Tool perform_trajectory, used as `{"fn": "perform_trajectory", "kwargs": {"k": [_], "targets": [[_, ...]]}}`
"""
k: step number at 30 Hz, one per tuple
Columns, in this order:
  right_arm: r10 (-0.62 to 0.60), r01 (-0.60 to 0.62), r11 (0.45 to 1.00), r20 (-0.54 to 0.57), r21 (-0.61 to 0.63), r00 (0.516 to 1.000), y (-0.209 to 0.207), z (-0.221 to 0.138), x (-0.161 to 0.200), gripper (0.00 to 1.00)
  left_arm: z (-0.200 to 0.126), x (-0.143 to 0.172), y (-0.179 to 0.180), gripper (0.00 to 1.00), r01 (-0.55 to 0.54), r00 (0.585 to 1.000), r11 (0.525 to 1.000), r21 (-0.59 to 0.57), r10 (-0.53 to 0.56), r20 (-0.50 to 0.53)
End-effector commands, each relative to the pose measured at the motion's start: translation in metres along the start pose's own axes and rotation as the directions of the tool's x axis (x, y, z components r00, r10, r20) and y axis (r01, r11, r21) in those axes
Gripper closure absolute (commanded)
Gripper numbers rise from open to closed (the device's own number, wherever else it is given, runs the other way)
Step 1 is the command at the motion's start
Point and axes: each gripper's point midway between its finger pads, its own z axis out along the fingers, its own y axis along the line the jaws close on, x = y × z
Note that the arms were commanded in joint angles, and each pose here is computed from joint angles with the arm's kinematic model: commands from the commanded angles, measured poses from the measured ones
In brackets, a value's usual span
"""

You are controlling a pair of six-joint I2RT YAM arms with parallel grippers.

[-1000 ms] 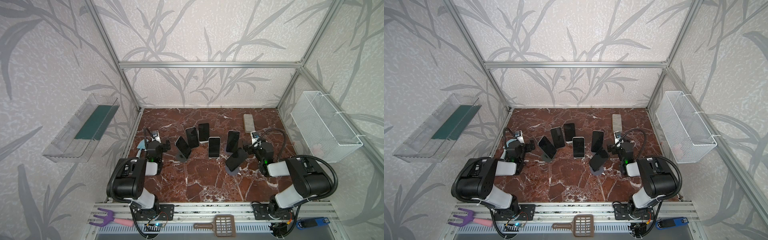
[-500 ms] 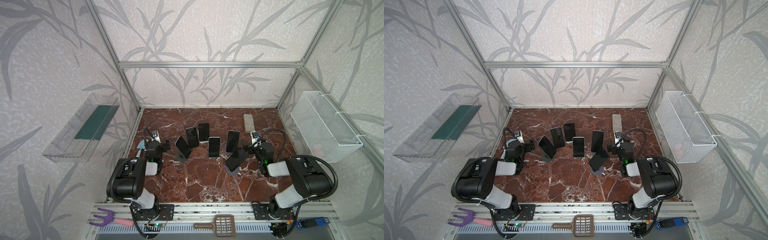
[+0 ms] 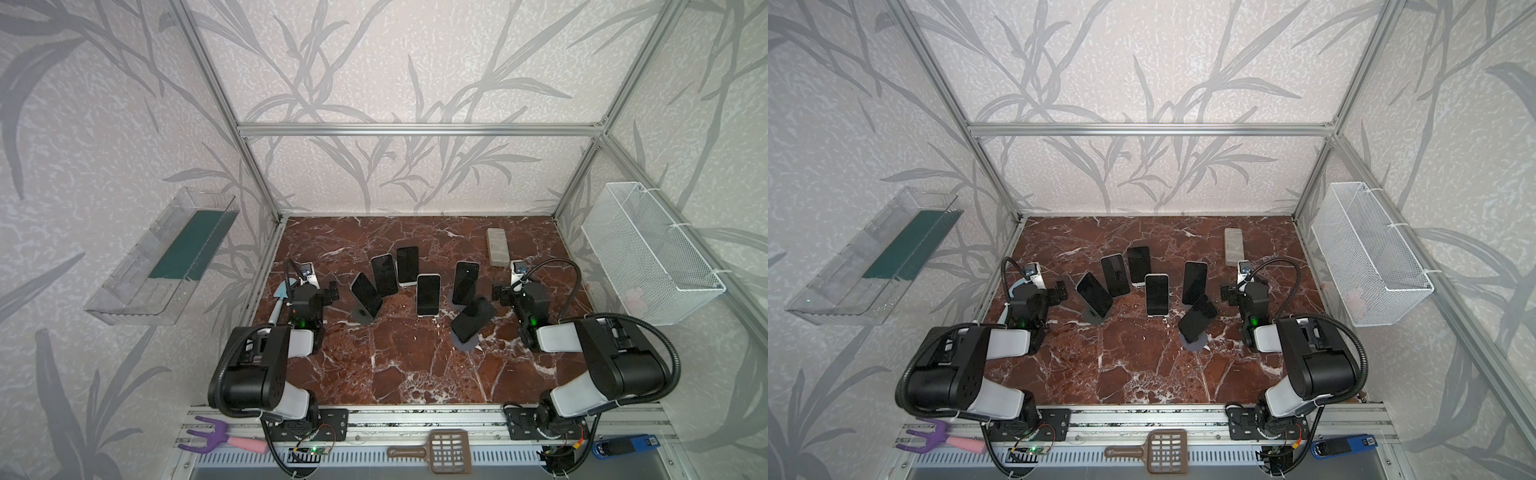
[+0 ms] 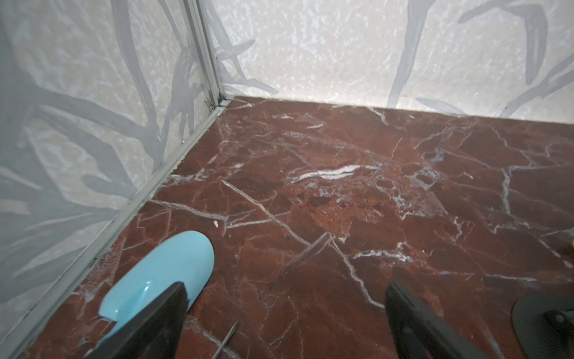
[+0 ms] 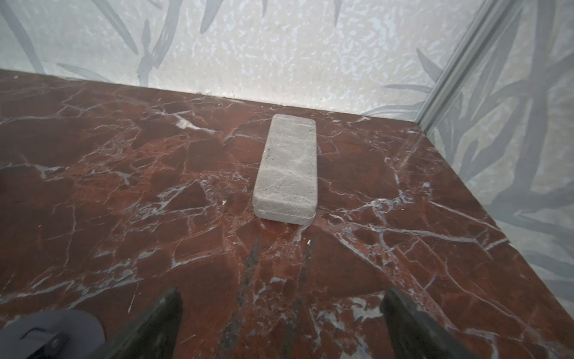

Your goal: Remove the phone from the phone stand

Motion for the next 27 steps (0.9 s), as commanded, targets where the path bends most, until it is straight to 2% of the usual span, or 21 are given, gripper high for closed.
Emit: {"fn": "perform_trajectory", "kwargs": {"k": [1,5,7,10,12,15,16,18,19,20,21,23,27], "targets": [[0.041,-0.042,0.994,0.015,0.096,0.999,-0.019,-0.006,-0.014,0.01,-0.010,-0.027,0.010,0.01,0.026,0.999,0.999,-0.045,-0.024,0.029],[0.036,-0.039,0.992,0.025,0.117,0.999,-0.023,-0.016,-0.035,0.01,-0.023,-0.058,0.014,0.01,0.009,0.997,0.998,-0.057,-0.005,0.083],[0.044,-0.053,0.988,0.065,0.143,0.997,-0.028,-0.024,-0.052,0.01,-0.030,-0.073,0.018,0.01,0.004,0.996,0.997,-0.075,0.002,0.090],[0.079,-0.086,0.974,0.044,0.209,0.996,-0.042,-0.038,-0.071,0.01,-0.043,-0.102,0.023,0.01,0.043,0.990,0.995,-0.089,-0.030,0.135],[0.136,-0.135,0.958,0.015,0.254,0.991,-0.053,-0.051,-0.079,0.01,-0.055,-0.122,0.030,0.01,0.125,0.978,0.987,-0.102,-0.105,0.182],[0.151,-0.149,0.960,0.010,0.238,0.989,-0.055,-0.070,-0.097,0.01,-0.072,-0.143,0.040,0.01,0.269,0.942,0.957,-0.109,-0.238,0.237],[0.192,-0.195,0.953,0.037,0.233,0.981,-0.056,-0.077,-0.101,0.01,-0.078,-0.145,0.047,0.01,0.359,0.914,0.925,-0.125,-0.321,0.250],[0.365,-0.391,0.896,0.151,0.211,0.919,-0.061,-0.088,-0.104,0.01,-0.088,-0.145,0.057,0.01,0.527,0.839,0.838,-0.139,-0.488,0.240],[0.426,-0.457,0.876,0.196,0.152,0.883,-0.058,-0.091,-0.106,0.01,-0.090,-0.143,0.050,0.01,0.556,0.825,0.825,-0.096,-0.536,0.179],[0.446,-0.472,0.878,0.219,0.083,0.868,-0.052,-0.093,-0.113,0.01,-0.092,-0.144,0.035,0.01,0.545,0.836,0.838,-0.024,-0.541,0.092],[0.465,-0.486,0.872,0.210,0.060,0.860,-0.050,-0.094,-0.116,0.01,-0.094,-0.148,0.023,0.01,0.535,0.842,0.844,0.037,-0.537,0.051],[0.467,-0.479,0.877,0.169,0.035,0.868,-0.044,-0.096,-0.120,0.03,-0.098,-0.157,0.008,0.01,0.544,0.834,0.829,0.126,-0.551,0.026],[0.453,-0.453,0.891,0.126,-0.029,0.882,-0.033,-0.109,-0.133,0.14,-0.098,-0.167,0.000,0.01,0.644,0.747,0.732,0.224,-0.664,0.024]]}}
